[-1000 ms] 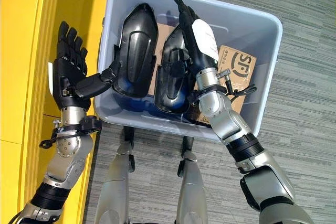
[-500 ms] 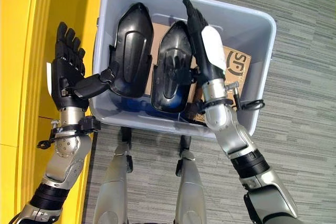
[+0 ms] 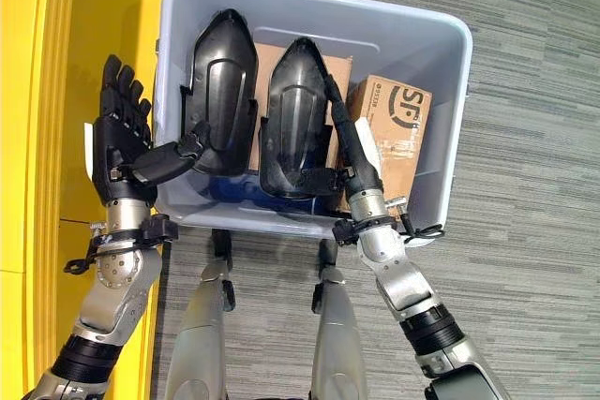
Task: Move parts from the plastic box to the shelf.
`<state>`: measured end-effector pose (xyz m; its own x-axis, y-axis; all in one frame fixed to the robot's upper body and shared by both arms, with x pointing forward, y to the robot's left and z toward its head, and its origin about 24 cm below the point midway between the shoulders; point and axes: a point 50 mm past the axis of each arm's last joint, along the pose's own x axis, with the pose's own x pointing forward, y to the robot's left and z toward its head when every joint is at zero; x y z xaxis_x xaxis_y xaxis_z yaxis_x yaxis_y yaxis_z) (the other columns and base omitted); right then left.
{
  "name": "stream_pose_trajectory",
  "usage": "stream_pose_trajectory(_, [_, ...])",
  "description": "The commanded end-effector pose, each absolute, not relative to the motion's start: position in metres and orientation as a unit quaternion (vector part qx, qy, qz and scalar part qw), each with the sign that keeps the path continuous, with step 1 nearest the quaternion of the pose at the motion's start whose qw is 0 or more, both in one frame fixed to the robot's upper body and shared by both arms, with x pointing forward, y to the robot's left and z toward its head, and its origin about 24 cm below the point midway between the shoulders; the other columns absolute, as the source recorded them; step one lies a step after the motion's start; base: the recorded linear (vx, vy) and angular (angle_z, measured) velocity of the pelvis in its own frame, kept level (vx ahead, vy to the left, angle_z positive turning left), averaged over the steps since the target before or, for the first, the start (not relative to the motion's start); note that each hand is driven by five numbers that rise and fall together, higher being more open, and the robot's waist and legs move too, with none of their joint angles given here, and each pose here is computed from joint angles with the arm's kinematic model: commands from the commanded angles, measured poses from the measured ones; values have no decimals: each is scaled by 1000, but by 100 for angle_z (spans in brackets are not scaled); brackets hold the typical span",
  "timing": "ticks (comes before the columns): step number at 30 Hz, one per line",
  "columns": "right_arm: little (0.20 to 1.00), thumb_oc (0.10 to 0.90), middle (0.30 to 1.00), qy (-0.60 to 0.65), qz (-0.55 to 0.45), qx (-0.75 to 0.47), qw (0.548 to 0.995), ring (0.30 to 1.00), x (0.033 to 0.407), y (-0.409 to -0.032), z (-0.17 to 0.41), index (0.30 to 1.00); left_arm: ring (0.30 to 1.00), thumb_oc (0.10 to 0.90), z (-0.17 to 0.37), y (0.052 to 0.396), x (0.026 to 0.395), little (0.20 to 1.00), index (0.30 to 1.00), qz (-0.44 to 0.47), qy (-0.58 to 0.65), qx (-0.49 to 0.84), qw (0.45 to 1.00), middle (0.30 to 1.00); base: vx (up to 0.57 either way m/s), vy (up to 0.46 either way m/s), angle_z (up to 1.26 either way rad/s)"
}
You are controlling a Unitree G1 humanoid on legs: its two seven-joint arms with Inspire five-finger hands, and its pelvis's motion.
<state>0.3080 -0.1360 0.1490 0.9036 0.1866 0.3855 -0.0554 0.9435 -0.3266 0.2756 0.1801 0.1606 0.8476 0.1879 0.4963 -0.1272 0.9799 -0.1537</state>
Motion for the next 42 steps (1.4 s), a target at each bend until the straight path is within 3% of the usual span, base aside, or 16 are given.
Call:
stream_pose_trajectory(1, [1000,900,1000,-350,93,-111,925,1000,298,-120,208,1000,1000,900,205,174,256,1000,1000,51,-385,-75,919,1000,0,0,0])
stream_pose_trajectory(17, [1000,900,1000,-352,121,-94,923,1000,300,-101,211,1000,1000,900,203,171,258,1000,1000,52,-381,-79,920,1000,0,0,0])
stream_pose_trajectory(28, [1000,900,1000,-263,88,-91,956,1000,328,-106,183,1000,1000,900,201,167,259,1000,1000,43,-373,-95,922,1000,0,0,0])
stream_pose_trajectory(42, [1000,900,1000,-206,59,-75,974,1000,365,-107,188,1000,1000,900,199,160,260,1000,1000,16,-365,-106,925,1000,5,-2,3])
